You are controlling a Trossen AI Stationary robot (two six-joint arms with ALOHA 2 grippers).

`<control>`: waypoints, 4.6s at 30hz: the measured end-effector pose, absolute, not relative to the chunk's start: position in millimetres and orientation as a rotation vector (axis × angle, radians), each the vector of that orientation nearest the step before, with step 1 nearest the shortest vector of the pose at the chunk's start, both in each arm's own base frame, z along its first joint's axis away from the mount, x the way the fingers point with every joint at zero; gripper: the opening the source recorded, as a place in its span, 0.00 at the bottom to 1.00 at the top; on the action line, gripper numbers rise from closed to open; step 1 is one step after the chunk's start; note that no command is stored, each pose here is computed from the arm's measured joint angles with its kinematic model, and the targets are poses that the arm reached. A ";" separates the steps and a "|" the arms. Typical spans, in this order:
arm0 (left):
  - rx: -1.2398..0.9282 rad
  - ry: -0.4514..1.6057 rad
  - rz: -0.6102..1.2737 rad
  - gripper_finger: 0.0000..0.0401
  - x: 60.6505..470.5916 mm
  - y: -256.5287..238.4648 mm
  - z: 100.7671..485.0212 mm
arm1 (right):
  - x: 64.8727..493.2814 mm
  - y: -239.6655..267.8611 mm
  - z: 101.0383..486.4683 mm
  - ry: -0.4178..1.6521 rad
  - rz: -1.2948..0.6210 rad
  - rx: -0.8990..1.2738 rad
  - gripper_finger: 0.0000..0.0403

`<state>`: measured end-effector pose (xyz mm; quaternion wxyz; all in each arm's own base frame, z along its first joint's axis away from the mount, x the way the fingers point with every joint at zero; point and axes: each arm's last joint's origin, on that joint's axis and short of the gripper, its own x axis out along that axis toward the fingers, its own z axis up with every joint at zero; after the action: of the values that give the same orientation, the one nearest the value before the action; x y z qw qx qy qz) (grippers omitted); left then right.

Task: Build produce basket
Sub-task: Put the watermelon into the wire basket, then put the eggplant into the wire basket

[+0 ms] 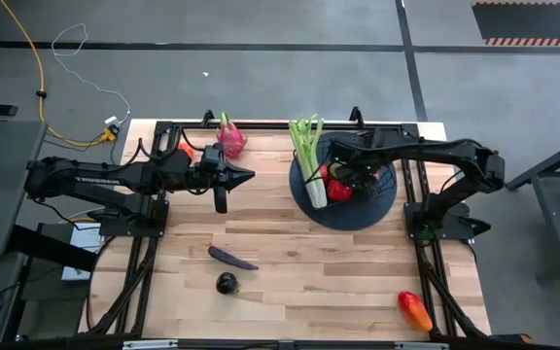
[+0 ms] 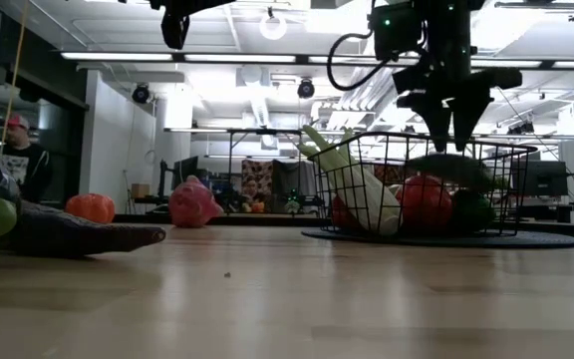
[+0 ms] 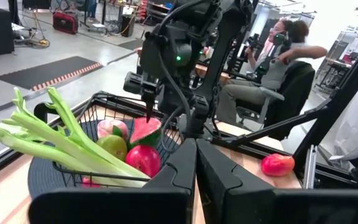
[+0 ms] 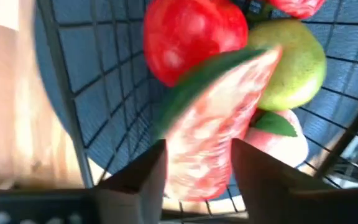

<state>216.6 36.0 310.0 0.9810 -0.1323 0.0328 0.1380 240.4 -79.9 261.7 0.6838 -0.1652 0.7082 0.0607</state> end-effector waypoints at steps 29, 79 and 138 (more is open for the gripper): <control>-0.183 -0.001 0.301 0.00 153.5 32.1 337.1 | 167.2 -27.7 294.7 0.223 -0.147 0.340 0.66; -0.349 0.607 -0.113 0.71 193.3 -14.6 296.1 | 178.7 -10.9 304.9 0.038 -0.010 0.188 0.66; 0.084 1.381 -0.102 0.27 231.4 -71.4 172.5 | 178.6 -11.0 302.4 0.064 -0.014 0.187 0.66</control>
<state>231.4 -71.4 172.5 0.7690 0.0387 0.6363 -0.0470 178.6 -11.0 302.4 0.9951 0.0933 0.0319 -0.0069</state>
